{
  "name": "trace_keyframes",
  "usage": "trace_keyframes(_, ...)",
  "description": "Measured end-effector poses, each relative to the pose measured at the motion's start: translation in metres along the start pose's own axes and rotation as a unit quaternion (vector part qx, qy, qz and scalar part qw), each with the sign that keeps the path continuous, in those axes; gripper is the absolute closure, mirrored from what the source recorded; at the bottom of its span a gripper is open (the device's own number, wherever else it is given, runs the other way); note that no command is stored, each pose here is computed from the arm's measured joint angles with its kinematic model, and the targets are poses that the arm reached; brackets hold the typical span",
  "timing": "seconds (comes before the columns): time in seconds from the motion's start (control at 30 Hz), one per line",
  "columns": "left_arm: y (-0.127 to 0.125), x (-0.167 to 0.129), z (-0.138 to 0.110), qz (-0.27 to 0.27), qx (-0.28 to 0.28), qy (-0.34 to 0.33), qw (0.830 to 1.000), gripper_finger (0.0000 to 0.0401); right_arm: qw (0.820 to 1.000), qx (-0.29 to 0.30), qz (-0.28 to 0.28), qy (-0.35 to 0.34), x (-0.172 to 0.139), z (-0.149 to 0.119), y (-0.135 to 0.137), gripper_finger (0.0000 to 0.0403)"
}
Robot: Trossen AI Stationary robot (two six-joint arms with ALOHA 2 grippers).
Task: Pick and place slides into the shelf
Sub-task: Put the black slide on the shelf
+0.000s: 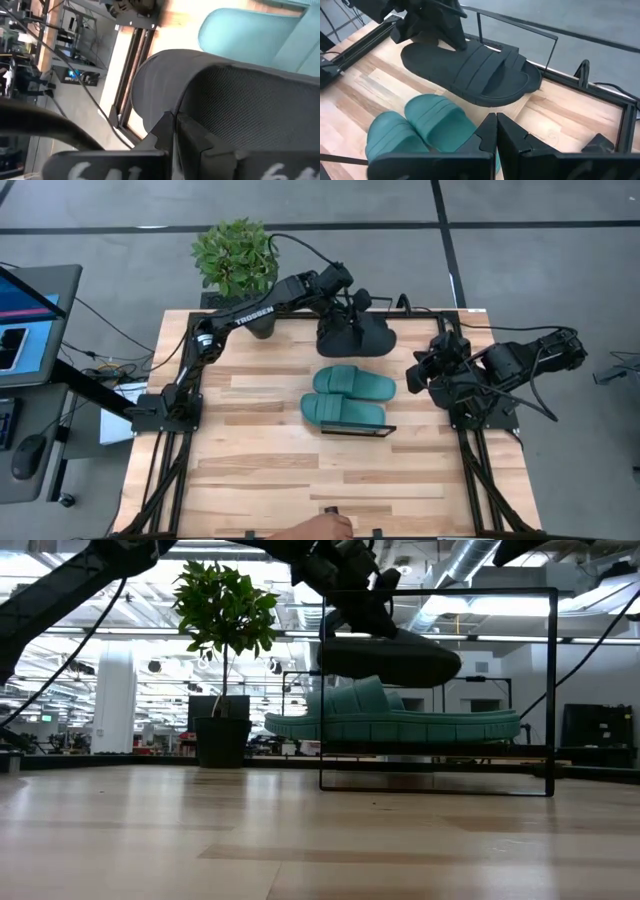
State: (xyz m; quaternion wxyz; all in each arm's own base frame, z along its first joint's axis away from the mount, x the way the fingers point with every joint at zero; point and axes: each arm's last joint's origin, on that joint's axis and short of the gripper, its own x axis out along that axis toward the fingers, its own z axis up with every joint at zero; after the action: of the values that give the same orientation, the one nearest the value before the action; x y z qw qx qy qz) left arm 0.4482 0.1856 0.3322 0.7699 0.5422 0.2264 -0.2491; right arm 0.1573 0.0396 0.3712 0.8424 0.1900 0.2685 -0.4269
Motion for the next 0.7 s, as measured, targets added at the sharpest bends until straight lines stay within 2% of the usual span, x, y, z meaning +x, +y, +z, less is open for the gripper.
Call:
trace_keyframes(0.23,-0.003,0.006,-0.003,-0.004,-0.002,-0.020,1.000,0.0401,1.000,0.020,-0.011,0.010,0.005,0.003,-0.002,0.0403)
trace_keyframes(0.63,-0.027,0.036,-0.028,-0.002,-0.012,-0.010,1.000,0.0401,0.999,0.009,-0.032,0.020,0.014,0.003,0.005,0.0403)
trace_keyframes(0.7,-0.030,0.042,-0.031,0.012,-0.005,-0.010,1.000,0.0401,0.999,0.004,-0.039,0.032,0.019,0.002,0.008,0.0403)
